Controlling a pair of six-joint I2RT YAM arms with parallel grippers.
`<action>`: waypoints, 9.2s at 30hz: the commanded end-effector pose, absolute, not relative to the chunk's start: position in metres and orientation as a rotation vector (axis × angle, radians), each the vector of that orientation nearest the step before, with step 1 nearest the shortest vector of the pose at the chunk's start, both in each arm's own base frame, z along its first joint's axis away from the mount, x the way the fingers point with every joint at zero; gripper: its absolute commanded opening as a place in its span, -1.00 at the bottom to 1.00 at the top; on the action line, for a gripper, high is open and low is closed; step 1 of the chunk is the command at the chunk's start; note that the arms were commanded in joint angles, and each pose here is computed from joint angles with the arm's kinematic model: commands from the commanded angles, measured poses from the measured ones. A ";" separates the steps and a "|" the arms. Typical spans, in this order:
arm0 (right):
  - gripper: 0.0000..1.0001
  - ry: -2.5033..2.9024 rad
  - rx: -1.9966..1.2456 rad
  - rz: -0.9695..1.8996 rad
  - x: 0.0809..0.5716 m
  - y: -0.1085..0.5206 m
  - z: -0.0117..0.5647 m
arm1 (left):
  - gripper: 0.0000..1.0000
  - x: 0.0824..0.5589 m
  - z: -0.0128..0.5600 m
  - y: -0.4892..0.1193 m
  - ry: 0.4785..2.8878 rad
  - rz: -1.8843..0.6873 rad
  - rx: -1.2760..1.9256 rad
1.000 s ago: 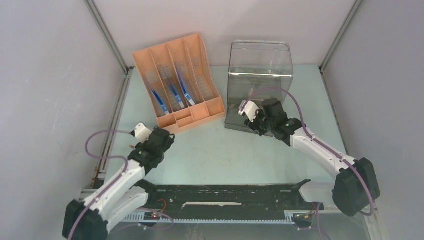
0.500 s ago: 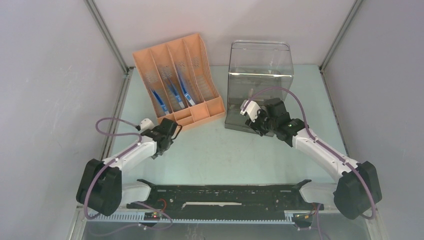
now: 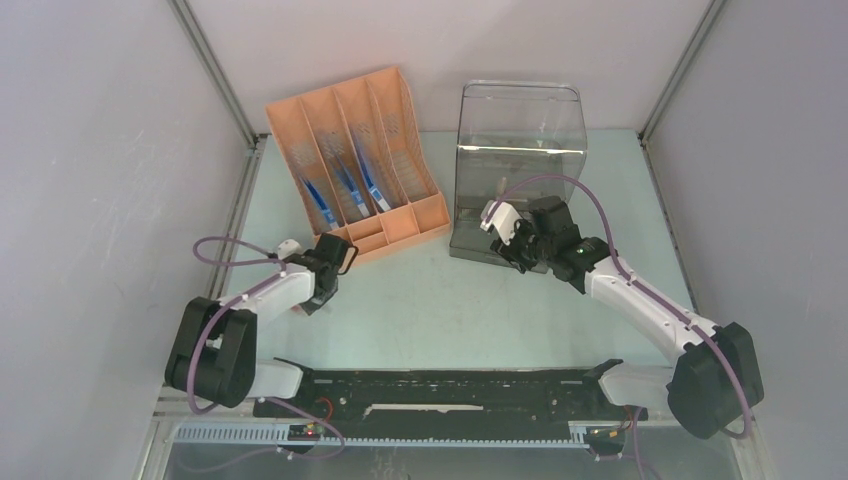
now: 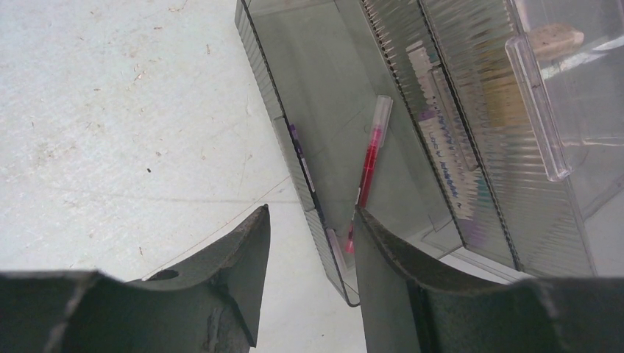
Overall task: Organize the desk
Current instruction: Pick up the stationery from the center of the board, then place the stationery in the drawer.
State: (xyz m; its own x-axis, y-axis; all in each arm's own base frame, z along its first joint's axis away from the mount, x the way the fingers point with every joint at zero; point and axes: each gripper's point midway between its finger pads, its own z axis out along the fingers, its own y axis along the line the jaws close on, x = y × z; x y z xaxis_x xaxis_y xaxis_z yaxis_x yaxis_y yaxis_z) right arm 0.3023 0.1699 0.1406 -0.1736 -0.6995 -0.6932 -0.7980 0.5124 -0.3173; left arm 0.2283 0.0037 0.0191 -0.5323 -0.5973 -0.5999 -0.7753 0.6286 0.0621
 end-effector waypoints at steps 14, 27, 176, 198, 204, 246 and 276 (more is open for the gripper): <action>0.06 1.852 -1.211 0.144 0.310 0.173 0.166 | -0.70 0.239 0.022 0.007 2.320 0.425 -1.093; 0.07 1.838 -1.224 0.192 0.304 0.178 0.168 | -0.85 0.234 0.042 0.004 2.296 0.318 -1.034; -1.00 1.765 -1.025 0.624 0.270 0.209 0.236 | 1.00 0.195 0.207 -0.278 1.423 -0.973 0.157; -1.00 1.936 -0.992 -0.019 0.355 0.146 0.159 | 1.00 0.210 0.156 -0.204 1.568 -0.735 0.008; -0.98 1.987 -0.974 -0.094 0.364 0.138 0.142 | 1.00 0.212 0.150 -0.188 1.568 -0.716 -0.050; 0.06 1.895 -1.230 0.152 0.312 0.176 0.157 | 1.00 0.222 0.118 -0.100 1.767 -0.287 -0.308; 0.08 1.841 -1.285 0.206 0.298 0.189 0.165 | 0.81 0.204 0.067 0.030 1.975 0.009 -1.247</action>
State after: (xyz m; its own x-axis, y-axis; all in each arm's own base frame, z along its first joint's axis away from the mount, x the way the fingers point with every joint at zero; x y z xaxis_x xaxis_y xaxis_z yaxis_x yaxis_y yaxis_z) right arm 0.2978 0.1816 0.1433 -0.1559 -0.7083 -0.6885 -0.8313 0.4705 -0.2958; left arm 0.2139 0.0207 0.0547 -0.2156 -0.7136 -0.6666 -0.6472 0.6156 -0.4496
